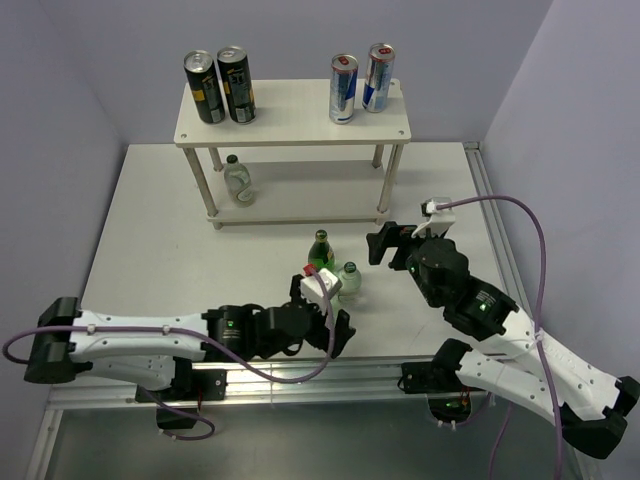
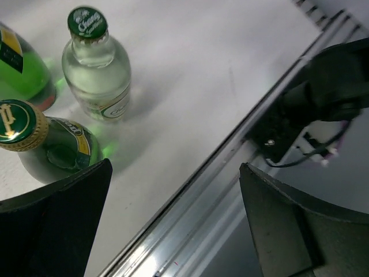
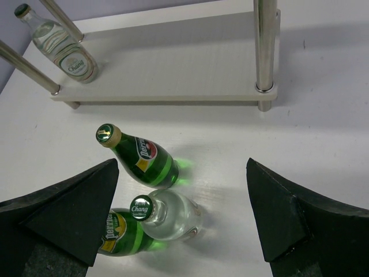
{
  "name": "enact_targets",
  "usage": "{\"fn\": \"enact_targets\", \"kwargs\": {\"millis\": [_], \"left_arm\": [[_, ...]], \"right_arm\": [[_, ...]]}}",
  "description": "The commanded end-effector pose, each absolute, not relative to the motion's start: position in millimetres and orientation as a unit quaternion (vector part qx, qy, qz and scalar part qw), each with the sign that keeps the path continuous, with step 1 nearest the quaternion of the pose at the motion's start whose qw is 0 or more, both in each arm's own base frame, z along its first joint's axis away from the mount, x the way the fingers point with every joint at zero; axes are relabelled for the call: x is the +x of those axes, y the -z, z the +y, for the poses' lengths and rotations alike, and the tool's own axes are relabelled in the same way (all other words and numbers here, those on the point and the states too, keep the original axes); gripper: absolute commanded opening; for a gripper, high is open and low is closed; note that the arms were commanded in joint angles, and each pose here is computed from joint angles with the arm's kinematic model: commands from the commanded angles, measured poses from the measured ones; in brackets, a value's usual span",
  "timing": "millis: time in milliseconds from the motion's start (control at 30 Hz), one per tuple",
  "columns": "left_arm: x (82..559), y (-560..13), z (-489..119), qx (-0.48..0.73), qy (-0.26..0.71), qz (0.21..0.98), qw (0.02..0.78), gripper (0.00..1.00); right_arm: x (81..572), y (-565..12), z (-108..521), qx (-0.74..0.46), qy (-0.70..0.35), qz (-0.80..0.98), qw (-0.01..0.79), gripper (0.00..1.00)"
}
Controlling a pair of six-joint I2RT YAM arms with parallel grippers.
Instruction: Place and organize the beverage onto the shelf
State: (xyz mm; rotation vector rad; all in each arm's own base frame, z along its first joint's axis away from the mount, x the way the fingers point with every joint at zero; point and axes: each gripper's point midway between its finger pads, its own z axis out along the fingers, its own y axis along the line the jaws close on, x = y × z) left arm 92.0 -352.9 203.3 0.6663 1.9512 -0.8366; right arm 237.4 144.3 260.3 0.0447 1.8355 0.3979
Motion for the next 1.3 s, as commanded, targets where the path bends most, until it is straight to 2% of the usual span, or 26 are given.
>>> {"fn": "enact_targets", "kwargs": {"millis": [0,367,700,1267], "left_arm": [[108.2,-205.3,-367.9,0.21,0.32,0.798,0.465,0.99],[136.7,-147.8,-396.5,0.186,0.239,0.824,0.479,0.99],[173.2,-117.5,-376.9,0.117,0.168,0.841,0.501,0.99],[194.4,-105.2,-401.6,0.111,0.187,0.83,0.513,0.99]], "right_arm": [[237.1,-268.4,140.1,0.033,-0.174,0.778,0.603,0.98],[236.0,-271.1,135.3,0.042,-0.174,0.774,0.608,0.98],[235.3,-271.3,133.9,0.044,-0.174,0.772,0.609,0.98],[237.2,-268.8,134.9,0.045,-0.171,0.773,0.609,0.98]]}}
